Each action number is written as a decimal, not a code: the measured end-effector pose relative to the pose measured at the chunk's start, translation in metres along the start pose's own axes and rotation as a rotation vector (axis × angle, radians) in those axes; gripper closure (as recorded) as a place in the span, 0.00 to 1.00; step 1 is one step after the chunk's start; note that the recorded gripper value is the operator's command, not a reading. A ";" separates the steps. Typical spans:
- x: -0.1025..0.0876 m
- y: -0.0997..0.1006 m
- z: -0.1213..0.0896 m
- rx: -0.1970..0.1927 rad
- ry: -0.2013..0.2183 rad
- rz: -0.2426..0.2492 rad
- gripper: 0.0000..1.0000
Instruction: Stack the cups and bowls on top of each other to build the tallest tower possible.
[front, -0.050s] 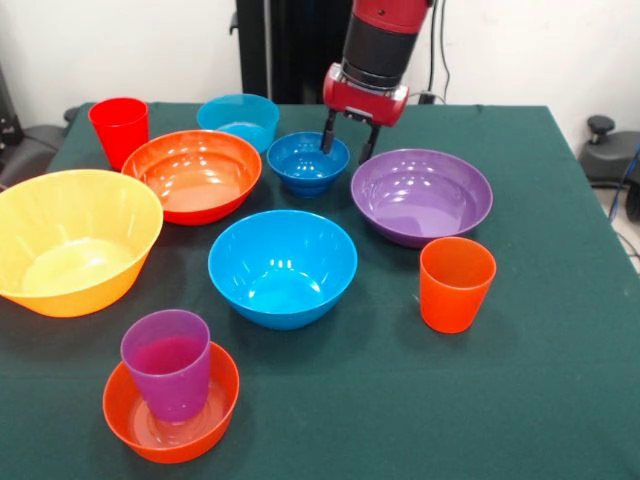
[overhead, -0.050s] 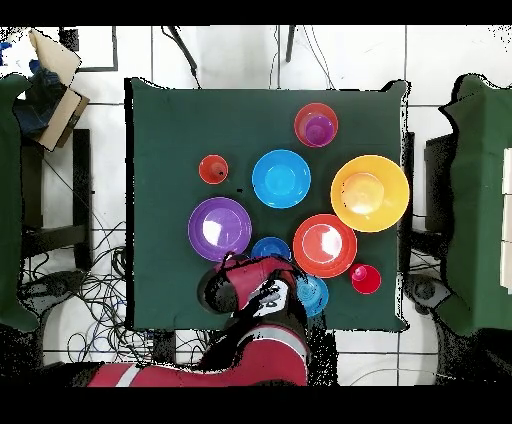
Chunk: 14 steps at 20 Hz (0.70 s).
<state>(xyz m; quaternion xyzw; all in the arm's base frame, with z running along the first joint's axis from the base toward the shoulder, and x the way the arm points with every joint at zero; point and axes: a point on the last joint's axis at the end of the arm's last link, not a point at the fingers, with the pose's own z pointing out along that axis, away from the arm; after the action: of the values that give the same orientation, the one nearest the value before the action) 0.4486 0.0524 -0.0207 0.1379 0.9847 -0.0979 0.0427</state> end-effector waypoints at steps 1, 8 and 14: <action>0.002 0.001 0.001 0.003 0.002 -0.007 0.00; 0.019 0.006 0.004 0.046 0.001 -0.065 1.00; 0.024 0.003 -0.002 0.088 -0.020 -0.096 1.00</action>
<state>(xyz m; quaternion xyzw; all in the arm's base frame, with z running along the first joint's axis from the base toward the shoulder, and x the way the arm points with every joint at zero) 0.4266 0.0622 -0.0219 0.0911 0.9845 -0.1443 0.0416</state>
